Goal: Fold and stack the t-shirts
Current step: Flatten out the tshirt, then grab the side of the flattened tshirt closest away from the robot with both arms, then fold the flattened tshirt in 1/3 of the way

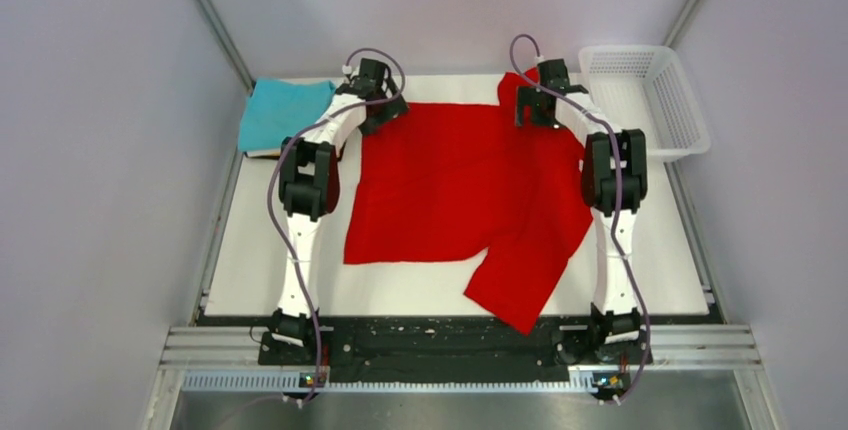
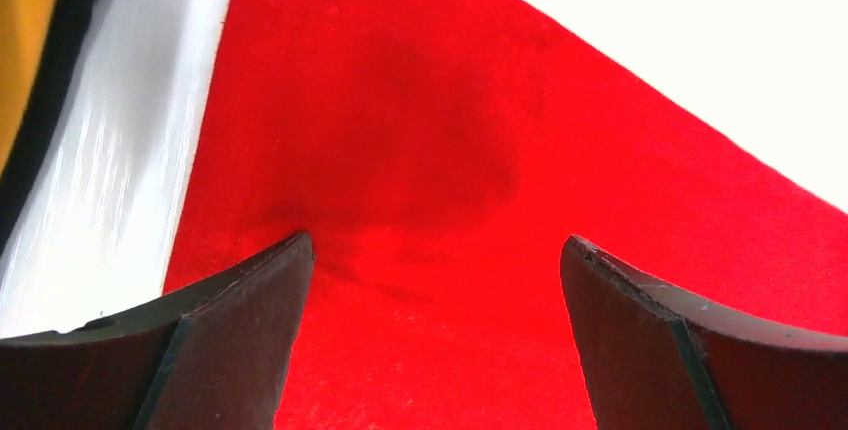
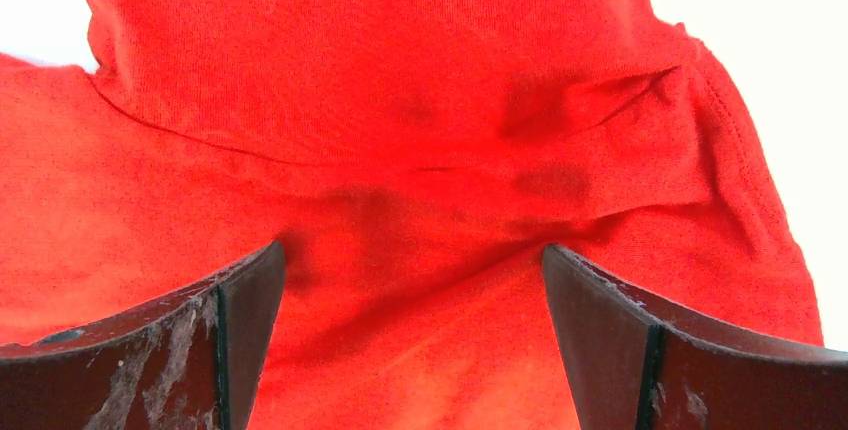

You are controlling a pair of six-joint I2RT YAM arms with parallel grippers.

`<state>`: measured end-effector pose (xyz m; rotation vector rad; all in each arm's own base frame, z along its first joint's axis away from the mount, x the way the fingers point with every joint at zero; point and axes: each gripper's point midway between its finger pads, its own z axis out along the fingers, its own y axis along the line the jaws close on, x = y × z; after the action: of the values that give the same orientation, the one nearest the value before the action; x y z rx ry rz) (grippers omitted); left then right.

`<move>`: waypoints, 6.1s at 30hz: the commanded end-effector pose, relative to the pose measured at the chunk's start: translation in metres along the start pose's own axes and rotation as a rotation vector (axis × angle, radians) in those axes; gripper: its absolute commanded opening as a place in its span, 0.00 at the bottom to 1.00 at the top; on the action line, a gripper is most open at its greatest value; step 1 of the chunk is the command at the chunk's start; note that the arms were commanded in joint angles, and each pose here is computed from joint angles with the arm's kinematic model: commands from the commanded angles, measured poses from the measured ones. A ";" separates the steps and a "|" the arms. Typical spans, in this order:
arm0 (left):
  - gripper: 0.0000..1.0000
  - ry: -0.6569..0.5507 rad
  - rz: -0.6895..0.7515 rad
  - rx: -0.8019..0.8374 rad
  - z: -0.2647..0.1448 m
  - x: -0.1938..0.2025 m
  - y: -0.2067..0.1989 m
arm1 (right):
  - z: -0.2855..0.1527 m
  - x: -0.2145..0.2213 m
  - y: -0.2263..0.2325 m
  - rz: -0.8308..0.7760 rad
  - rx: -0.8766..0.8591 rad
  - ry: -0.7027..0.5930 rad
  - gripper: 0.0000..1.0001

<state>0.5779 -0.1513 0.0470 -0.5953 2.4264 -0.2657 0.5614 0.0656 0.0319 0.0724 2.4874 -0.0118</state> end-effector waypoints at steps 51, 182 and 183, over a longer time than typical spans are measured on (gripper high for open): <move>0.66 0.109 -0.163 -0.334 -0.211 0.198 0.196 | -0.251 0.165 0.022 0.077 -0.290 -0.184 0.98; 0.00 0.117 -0.248 -0.371 -0.233 0.163 0.165 | -0.349 0.217 0.090 -0.291 -0.304 0.119 0.00; 0.00 0.107 -0.256 -0.375 -0.232 0.158 0.165 | -0.346 0.208 0.090 -0.273 -0.299 0.100 0.00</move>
<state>0.2397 -0.0753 0.0762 -1.0677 2.5953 0.0787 0.1429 0.1712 0.1529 -0.4466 2.7071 0.2665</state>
